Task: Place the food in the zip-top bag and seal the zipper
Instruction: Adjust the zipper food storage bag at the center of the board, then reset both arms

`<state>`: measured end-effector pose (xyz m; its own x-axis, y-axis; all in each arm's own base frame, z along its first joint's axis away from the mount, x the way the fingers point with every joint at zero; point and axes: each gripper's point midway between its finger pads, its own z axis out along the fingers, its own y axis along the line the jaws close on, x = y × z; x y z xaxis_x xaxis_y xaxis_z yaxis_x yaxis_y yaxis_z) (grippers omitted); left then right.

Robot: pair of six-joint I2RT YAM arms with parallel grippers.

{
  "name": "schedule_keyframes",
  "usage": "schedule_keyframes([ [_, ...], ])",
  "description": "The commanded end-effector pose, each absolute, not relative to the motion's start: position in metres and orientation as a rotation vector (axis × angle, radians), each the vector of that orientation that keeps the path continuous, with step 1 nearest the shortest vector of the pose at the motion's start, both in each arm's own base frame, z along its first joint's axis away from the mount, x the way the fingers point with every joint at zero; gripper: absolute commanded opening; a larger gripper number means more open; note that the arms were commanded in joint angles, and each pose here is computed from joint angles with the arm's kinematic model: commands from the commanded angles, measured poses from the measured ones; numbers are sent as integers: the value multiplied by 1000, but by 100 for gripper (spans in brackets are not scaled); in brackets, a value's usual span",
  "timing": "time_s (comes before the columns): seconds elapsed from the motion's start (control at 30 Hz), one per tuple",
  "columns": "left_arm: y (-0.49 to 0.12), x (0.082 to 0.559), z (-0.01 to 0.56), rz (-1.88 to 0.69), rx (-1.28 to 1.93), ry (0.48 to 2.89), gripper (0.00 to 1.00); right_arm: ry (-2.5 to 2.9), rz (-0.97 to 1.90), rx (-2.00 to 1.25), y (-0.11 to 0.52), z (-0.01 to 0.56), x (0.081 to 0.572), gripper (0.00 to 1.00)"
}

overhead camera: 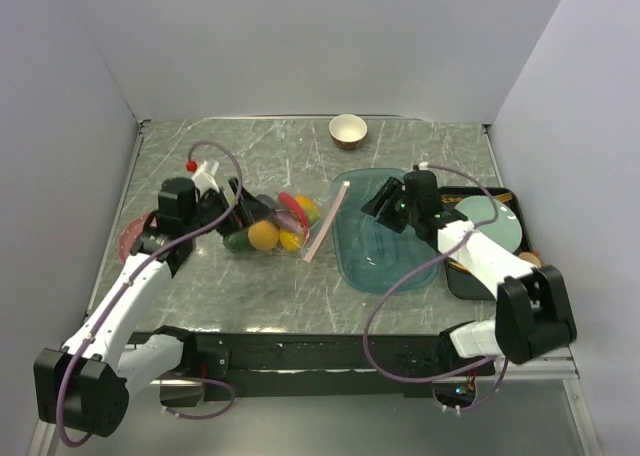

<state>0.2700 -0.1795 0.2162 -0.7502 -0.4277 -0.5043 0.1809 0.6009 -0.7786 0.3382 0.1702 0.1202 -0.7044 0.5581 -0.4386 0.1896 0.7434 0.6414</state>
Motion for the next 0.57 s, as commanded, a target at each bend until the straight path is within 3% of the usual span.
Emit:
schedule_keyframes([
  [0.0,-146,303,246,-810,-148,2084,99,2261,299,591,99,127,322,68],
  [0.27,-102,350,276,-452,-217,2037,99,2186,-97,624,30,150,298,100],
  [0.53,-84,385,302,-286,-204,1981,99,2178,-159,556,21,162,305,100],
])
